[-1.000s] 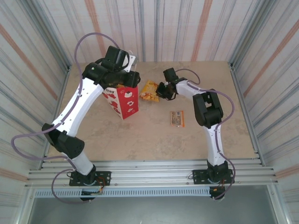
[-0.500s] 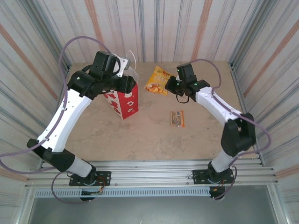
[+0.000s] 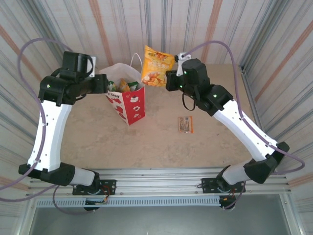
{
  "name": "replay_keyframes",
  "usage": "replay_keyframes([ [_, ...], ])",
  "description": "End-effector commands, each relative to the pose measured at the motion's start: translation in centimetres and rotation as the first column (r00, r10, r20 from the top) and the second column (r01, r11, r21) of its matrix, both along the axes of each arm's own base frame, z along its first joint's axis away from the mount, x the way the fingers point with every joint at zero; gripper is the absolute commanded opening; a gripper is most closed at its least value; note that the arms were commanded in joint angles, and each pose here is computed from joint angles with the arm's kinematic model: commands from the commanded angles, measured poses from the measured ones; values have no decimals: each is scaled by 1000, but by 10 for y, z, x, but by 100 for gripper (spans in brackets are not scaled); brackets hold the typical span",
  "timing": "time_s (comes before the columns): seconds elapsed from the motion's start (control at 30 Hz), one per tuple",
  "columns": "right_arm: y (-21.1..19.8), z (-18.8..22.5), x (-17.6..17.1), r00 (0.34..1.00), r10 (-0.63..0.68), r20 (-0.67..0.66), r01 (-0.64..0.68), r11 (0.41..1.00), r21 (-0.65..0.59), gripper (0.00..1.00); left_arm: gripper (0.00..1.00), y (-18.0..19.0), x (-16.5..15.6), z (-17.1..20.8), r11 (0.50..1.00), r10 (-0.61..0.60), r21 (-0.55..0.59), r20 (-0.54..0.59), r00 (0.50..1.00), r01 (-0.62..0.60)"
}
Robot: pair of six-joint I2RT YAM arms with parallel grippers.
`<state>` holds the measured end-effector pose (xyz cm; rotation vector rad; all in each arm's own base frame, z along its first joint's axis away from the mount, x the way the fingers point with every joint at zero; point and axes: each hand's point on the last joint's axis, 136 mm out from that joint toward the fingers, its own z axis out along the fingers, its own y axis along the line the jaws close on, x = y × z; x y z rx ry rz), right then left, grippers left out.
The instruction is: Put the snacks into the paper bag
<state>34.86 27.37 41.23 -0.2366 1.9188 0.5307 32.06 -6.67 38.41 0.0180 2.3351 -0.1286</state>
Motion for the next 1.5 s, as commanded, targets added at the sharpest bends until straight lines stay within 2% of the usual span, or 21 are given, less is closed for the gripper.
replay_keyframes([
  [0.0,14,0,15,995,-18,94,38,975,-220,0,71,19,-2,-14,997,80,-10,-59,995,-81],
  [0.1,46,10,23,991,35,132,-1,969,-248,0,72,28,6,-21,994,101,-39,-75,992,-104],
  [0.23,83,4,40,987,83,134,-40,955,-293,0,72,30,21,-31,993,83,-82,-87,993,-90],
  [0.33,104,-8,52,987,105,119,-61,943,-326,0,67,31,32,-43,993,72,-90,-113,991,-83],
  [0.4,115,-17,58,987,119,106,-76,936,-343,0,56,31,40,-48,993,62,-90,-125,990,-74],
  [0.47,127,-29,63,986,139,87,-100,930,-354,0,35,31,45,-53,993,53,-100,-134,990,-67],
  [0.53,136,-40,65,985,161,68,-127,926,-357,0,18,29,50,-55,991,42,-118,-134,990,-58],
  [0.63,145,-53,67,984,174,40,-148,921,-360,0,3,24,53,-57,990,20,-137,-128,992,-38],
  [0.8,144,-62,68,985,171,17,-152,911,-383,0,2,21,53,-51,987,8,-157,-98,995,-23],
  [0.97,158,-79,55,958,280,-65,-285,890,-356,1,3,20,53,-47,987,2,-163,-81,997,-15],
  [1.03,163,-84,53,946,311,-89,-322,888,-327,9,3,19,53,-45,986,-3,-166,-80,997,-11],
  [1.13,164,-84,57,948,300,-102,-317,897,-307,37,4,19,52,-43,986,-3,-169,-78,997,-11],
  [1.17,161,-83,59,954,283,-98,-300,901,-314,40,4,19,50,-42,986,-2,-167,-77,997,-10],
  [1.47,133,-44,56,972,232,-48,-235,920,-312,42,15,26,23,-16,988,30,-152,-36,999,-35],
])
